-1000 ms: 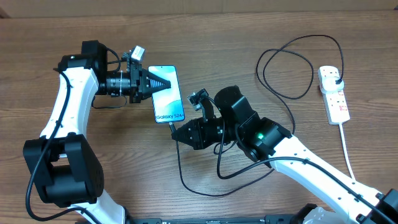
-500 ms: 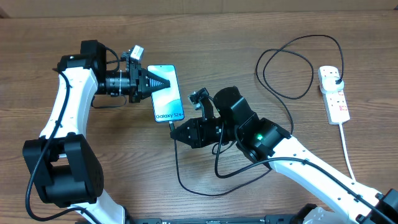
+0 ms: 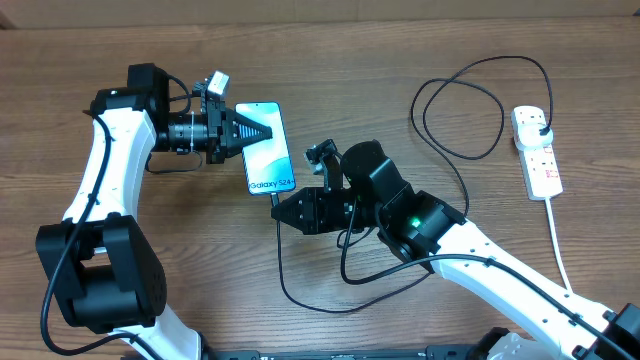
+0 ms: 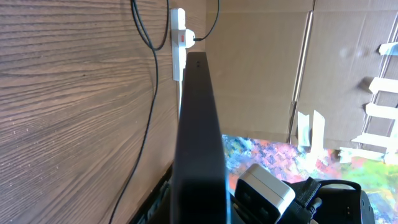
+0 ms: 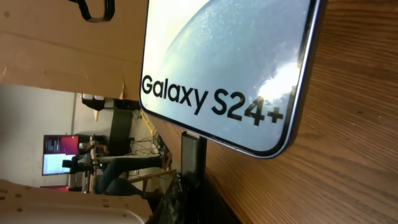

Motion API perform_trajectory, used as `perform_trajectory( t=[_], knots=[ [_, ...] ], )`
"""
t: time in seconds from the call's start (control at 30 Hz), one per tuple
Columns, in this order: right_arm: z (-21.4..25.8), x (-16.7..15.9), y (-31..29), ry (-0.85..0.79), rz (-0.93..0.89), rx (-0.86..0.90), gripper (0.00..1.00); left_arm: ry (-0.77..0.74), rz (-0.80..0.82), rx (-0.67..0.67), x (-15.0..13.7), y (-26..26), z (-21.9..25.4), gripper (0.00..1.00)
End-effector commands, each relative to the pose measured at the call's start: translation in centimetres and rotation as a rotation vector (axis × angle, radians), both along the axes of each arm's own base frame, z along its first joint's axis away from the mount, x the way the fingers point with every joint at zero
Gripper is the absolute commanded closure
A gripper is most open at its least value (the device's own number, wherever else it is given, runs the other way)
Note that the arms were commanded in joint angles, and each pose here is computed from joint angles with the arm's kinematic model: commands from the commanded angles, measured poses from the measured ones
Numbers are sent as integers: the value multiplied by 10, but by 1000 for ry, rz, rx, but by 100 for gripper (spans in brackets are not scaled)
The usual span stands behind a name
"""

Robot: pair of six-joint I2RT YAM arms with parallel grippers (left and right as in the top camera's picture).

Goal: Plug charger to phone and switch on socket
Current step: 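Push the USB-C plug into the phone's bottom port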

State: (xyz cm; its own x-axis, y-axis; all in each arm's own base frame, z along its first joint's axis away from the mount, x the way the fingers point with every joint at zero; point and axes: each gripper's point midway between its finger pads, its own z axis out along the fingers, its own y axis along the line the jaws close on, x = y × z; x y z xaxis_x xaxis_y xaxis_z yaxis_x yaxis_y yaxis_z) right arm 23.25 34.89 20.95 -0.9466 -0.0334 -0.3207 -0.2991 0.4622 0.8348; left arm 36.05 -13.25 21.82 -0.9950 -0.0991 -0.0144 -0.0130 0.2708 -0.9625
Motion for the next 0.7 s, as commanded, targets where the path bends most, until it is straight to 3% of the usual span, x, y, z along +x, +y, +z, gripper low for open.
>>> perform_trajectory(
  t=[0.0,0.67],
  knots=[
    [12,36,-12,-71,-168,-7,96,-15,-20,-30,-7,-7,13,96],
    [27,54,-21,-89,-204,19,96,-49,-121,-36,-25,-36,14,96]
  ],
)
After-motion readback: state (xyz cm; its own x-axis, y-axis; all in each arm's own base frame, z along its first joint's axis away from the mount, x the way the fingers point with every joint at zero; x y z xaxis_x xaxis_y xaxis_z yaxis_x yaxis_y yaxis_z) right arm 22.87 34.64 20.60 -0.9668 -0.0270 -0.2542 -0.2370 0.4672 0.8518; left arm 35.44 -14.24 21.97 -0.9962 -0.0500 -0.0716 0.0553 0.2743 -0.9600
